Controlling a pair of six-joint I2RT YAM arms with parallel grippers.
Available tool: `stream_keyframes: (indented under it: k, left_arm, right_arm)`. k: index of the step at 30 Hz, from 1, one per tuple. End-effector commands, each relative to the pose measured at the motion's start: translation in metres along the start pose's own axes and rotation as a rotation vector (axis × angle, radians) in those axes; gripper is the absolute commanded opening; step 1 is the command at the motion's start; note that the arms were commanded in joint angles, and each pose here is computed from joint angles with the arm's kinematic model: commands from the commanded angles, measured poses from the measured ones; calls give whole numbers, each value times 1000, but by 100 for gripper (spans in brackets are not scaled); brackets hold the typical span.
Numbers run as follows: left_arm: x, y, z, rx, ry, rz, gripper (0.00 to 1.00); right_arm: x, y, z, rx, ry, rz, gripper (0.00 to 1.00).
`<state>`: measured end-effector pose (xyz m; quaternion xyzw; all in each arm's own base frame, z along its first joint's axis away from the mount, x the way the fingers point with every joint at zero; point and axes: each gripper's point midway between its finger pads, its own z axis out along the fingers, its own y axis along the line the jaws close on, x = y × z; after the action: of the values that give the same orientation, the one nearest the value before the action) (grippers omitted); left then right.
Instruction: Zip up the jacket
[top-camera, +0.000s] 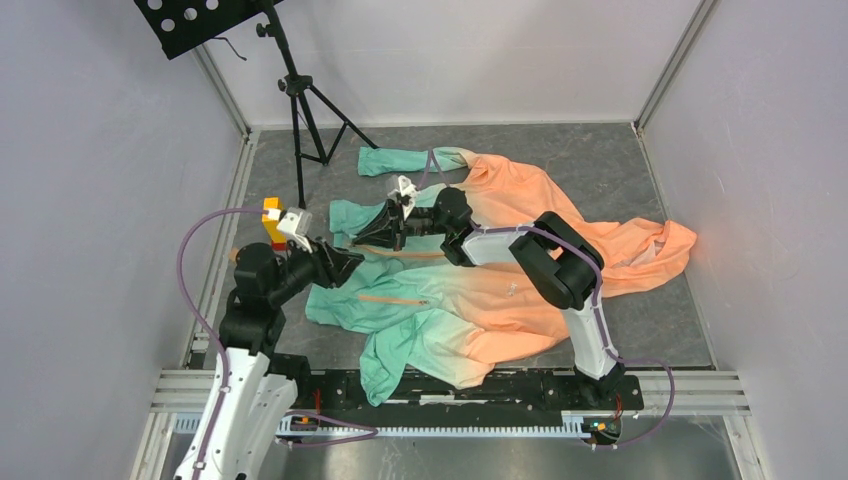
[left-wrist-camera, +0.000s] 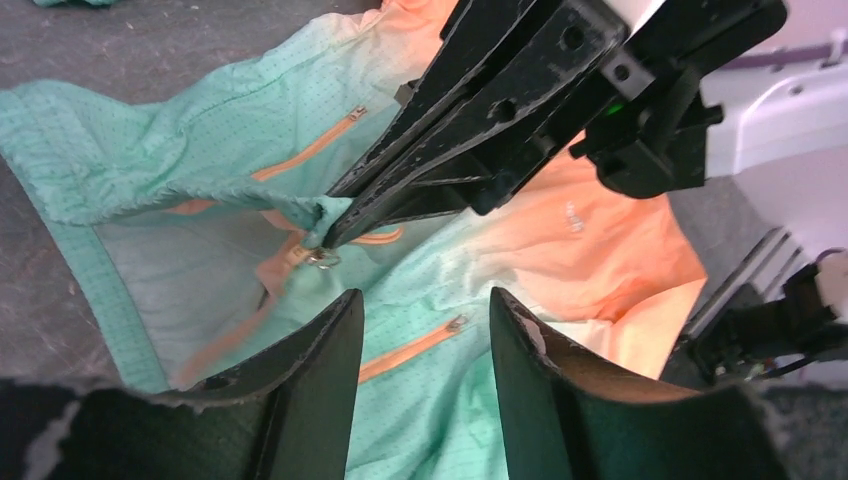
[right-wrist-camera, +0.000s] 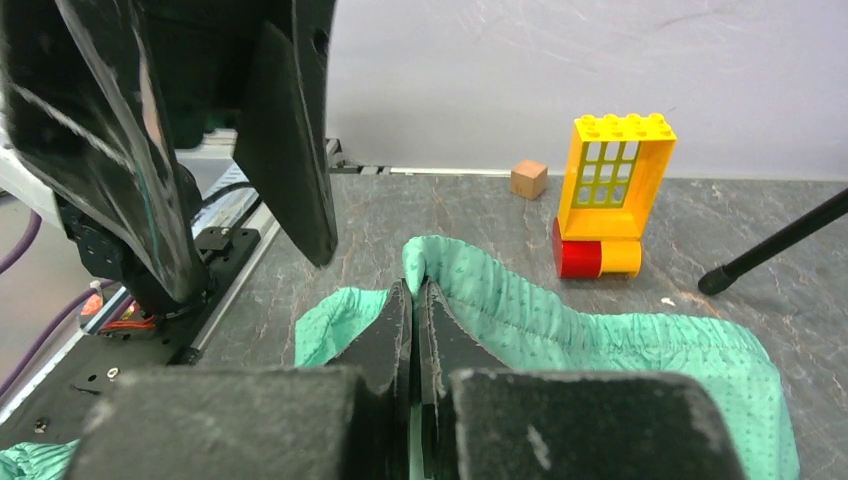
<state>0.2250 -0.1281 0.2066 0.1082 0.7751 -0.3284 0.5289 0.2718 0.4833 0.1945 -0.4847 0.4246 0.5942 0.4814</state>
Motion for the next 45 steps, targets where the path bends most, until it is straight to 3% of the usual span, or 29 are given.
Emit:
stream_keyframes:
  k: [1,7,9,11,15,19,25,35,40,43,45]
  left_arm:
    - [-27,2,-10,-132,-45,-211,54]
    - [-33,38,-11,-442,0,-537,32]
    - [-33,33,1,-409,13,-634,32]
    - [-36,27,16,-334,26,-680,39]
    - [-39,19,33,-222,68,-608,52]
    - [-40,33,34,-270,58,-526,55]
    - [-31,34,40,-255,64,-557,48]
    - [-20,37,37,-267,78,-550,50]
    - [-18,38,43,-256,99,-547,27]
    - [-19,41,43,-265,105,-519,8]
    - [-19,43,40,-281,107,-492,2]
  right_arm:
    - [-34,-3,8,17,-29,-74,0]
    - [-26,-2,2,44,2,-71,0]
    - [-24,-3,0,53,10,-72,0]
    - [-22,-2,0,53,15,-71,0]
    - [-22,-2,-1,60,24,-73,0]
    - [-23,-1,0,59,24,-75,0]
    - [-25,-1,1,66,21,-82,0]
    - [-31,-2,3,80,1,-79,1]
    - [-37,3,4,67,-21,-77,0]
    - [-38,3,4,78,-29,-63,1]
    - [-38,0,1,121,-19,-35,16]
